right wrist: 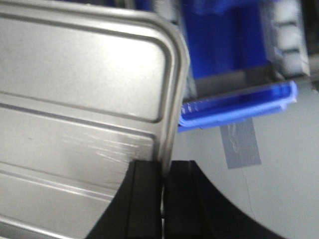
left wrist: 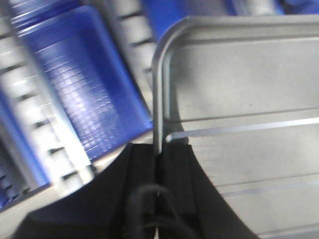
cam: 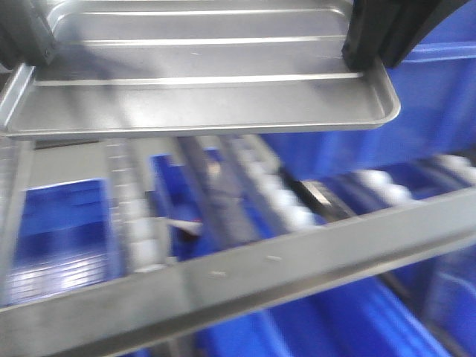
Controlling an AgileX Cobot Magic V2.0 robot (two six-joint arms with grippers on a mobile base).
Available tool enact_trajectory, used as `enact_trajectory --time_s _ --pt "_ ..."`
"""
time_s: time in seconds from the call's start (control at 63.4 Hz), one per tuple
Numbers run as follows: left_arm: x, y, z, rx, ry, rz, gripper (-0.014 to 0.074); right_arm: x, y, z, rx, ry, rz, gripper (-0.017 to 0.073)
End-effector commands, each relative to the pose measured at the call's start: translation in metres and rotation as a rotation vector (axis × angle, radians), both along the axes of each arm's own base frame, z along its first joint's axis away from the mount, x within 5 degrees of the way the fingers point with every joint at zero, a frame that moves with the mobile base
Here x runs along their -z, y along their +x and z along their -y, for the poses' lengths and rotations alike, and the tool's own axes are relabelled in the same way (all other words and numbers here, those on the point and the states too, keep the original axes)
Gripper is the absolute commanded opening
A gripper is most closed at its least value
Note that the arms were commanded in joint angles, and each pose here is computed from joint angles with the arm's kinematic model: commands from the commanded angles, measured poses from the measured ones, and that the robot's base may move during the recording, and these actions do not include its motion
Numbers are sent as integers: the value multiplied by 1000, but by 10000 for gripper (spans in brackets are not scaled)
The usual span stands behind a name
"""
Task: Grab silver tray and stack on right shelf
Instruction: 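Hold the silver tray with both grippers while the base drives to the other shelf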
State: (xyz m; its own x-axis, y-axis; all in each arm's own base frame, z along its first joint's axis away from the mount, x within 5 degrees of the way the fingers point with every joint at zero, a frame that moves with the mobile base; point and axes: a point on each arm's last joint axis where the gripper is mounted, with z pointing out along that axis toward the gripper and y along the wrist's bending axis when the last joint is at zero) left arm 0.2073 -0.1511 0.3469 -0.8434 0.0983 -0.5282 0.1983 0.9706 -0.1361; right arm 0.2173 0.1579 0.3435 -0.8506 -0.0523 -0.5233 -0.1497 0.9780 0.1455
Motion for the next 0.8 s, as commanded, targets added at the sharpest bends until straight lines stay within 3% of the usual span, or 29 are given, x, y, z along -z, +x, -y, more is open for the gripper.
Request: enact_trajectory --time_s 0.0,0.788 --pt "-19 -3 -2 22 -20 82 -93 -23 -1 5 -22 26 117 57" --pt "-19 -3 -2 22 -20 82 -93 -23 -1 5 -22 26 117 57"
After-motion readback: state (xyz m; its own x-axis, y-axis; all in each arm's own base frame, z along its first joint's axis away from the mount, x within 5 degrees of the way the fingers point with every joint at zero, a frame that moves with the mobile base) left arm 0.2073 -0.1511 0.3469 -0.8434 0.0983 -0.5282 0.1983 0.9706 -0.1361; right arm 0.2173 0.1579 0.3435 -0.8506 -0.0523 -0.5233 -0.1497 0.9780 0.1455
